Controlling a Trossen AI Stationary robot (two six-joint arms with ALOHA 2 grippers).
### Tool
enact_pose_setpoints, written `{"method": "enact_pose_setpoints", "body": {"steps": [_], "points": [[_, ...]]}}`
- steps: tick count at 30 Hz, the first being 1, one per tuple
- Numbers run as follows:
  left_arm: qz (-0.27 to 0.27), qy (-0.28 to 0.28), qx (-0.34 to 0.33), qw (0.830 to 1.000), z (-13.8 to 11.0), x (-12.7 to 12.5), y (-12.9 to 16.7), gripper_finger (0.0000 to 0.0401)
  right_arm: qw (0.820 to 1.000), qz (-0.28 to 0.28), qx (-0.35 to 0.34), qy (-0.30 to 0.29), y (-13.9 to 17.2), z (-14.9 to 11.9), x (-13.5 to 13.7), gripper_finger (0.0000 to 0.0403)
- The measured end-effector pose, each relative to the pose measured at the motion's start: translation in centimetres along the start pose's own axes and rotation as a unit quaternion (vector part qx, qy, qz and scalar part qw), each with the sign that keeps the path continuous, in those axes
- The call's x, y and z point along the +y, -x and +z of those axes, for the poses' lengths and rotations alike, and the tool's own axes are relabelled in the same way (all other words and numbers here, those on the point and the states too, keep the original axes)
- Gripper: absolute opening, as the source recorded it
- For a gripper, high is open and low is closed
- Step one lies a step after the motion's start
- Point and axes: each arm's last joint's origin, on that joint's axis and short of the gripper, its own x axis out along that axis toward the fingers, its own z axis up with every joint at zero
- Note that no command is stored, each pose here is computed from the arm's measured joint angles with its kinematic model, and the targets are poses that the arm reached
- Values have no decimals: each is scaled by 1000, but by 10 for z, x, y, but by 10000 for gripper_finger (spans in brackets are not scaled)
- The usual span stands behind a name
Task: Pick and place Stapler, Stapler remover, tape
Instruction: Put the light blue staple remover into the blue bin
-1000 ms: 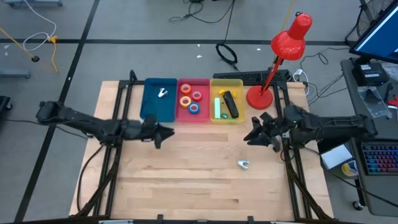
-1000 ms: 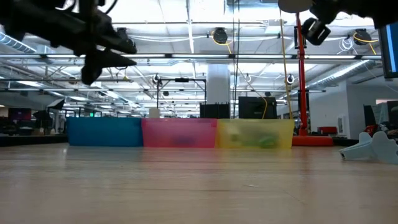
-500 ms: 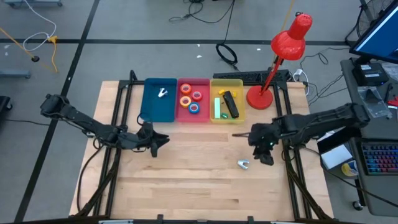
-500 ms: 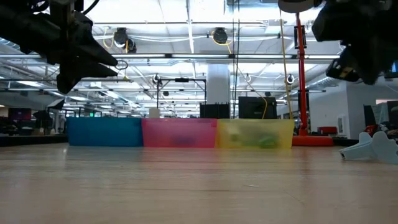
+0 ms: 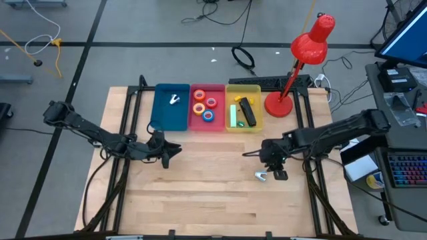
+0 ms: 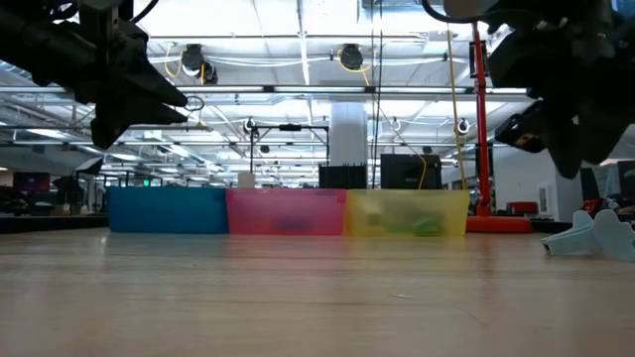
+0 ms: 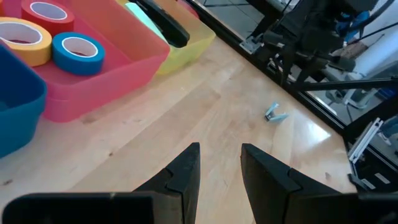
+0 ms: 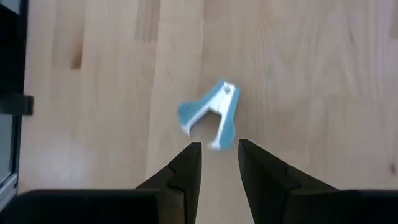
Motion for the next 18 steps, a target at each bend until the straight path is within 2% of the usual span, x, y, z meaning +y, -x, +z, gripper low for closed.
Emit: {"method": "enact_pose_setpoints", "body": {"steps": [18], "points": [[1,3,-2,1000,0,0,0,115,999,7,-30,-14,-30,-20,-12,98]]}}
